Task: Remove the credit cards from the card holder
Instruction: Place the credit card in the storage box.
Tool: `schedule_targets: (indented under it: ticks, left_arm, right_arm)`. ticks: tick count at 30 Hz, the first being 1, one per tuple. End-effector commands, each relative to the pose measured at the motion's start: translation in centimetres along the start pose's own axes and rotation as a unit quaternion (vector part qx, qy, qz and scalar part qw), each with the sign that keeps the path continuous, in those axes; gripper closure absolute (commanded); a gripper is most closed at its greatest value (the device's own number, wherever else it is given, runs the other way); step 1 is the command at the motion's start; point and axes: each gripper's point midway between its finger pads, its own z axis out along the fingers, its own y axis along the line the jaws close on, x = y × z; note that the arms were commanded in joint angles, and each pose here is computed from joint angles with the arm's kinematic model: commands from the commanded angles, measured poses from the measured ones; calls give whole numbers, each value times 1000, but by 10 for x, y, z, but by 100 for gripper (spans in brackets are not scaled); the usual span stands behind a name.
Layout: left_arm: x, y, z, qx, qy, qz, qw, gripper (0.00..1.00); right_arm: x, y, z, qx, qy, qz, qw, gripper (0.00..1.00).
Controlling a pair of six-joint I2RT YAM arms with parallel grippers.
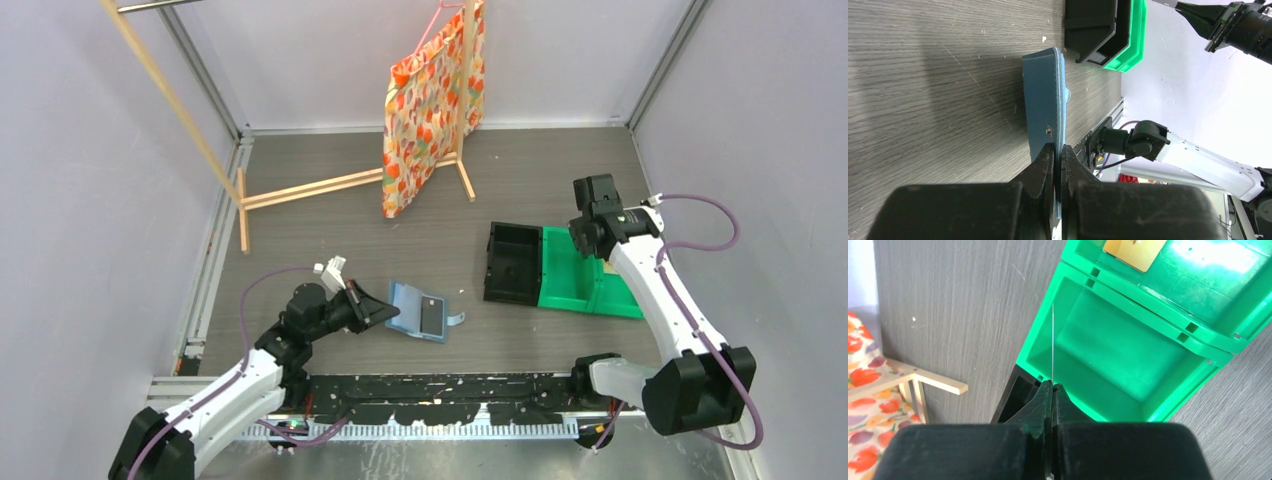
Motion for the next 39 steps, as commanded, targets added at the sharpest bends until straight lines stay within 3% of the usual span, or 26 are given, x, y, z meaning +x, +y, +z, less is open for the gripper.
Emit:
schedule_targets:
  ticks: [1, 13, 39]
  left_arm:
    - [-3, -6, -2, 14, -7, 13, 1000, 99]
    - [-1, -10, -6, 19, -4, 17, 1000, 99]
    - [6, -11, -18, 25, 3, 27, 999, 99]
  right_arm:
    - [-6, 2, 10, 20, -30, 61, 998, 99]
    - [18, -3, 43, 79, -8, 91, 993, 99]
    - [20, -2, 85, 113, -61, 134, 983, 99]
